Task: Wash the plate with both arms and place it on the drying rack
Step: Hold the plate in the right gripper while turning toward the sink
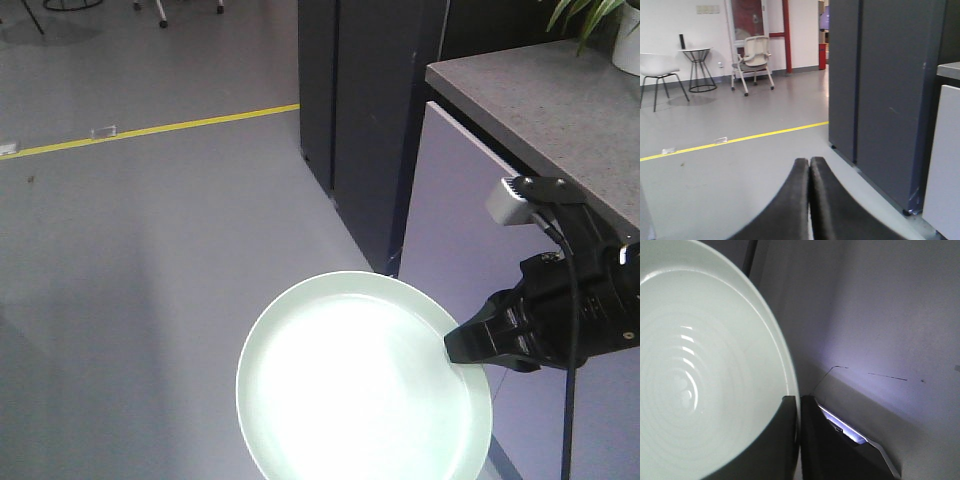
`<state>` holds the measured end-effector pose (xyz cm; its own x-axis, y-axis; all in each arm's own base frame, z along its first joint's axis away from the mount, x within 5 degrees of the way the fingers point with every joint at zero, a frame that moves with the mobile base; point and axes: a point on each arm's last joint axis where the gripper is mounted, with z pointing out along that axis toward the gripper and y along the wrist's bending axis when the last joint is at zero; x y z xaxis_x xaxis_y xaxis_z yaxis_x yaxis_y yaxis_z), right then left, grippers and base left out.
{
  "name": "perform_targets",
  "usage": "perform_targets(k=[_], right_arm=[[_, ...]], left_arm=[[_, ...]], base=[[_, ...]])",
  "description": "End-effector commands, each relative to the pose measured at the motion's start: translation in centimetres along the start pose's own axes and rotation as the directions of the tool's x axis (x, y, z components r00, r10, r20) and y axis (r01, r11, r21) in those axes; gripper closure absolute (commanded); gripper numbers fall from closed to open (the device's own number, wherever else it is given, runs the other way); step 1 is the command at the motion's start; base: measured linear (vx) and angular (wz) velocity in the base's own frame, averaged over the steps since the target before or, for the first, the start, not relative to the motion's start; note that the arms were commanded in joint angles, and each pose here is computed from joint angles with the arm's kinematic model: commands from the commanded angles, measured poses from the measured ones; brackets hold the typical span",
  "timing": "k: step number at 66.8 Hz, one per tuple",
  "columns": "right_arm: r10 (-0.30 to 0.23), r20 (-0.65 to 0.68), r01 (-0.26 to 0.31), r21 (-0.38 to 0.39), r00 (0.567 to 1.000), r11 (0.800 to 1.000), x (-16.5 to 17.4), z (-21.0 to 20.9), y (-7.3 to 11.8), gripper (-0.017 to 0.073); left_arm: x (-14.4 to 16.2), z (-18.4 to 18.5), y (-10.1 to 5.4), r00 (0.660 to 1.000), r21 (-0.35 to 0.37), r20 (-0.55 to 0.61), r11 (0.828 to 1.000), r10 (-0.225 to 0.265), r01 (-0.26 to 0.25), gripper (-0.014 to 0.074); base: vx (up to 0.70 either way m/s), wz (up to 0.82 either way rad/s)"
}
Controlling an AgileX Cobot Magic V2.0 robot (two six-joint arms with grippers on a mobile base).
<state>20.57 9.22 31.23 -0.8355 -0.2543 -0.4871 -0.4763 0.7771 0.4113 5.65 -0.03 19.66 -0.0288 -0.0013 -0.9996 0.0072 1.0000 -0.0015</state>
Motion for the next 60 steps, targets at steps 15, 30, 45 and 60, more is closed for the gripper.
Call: perform_targets(k=[15, 30, 45, 60], right_arm=[[-0.011, 0.077, 0.012, -0.021, 0.997, 1.0, -0.71, -1.06, 0.81, 0.0564], [-0.011, 0.077, 0.012, -0.021, 0.997, 1.0, -0.71, -1.06, 0.81, 0.0564], [-0.011, 0.077, 0.012, -0.021, 0.997, 1.0, -0.72, -1.06, 0.81, 0.0564], [-0.011, 0.077, 0.012, -0.021, 0.997, 1.0, -0.72, -1.06, 0.81, 0.0564]], left_arm=[[-1.66, -0.3, -0.06, 0.993, 0.012, 0.116, 1.0, -0.018, 0.017, 0.06], [-1.66, -0.3, -0.06, 0.993, 0.012, 0.116, 1.0, -0.018, 0.017, 0.06], [-1.66, -0.3, -0.06, 0.993, 0.012, 0.116, 1.0, -0.018, 0.017, 0.06], [-1.66, -0.3, -0.06, 0.993, 0.012, 0.116, 1.0, -0.018, 0.017, 0.06]], base=[[0.08, -0.31], [0.09, -0.31], [0.1, -0.29], [0.12, -0.27]])
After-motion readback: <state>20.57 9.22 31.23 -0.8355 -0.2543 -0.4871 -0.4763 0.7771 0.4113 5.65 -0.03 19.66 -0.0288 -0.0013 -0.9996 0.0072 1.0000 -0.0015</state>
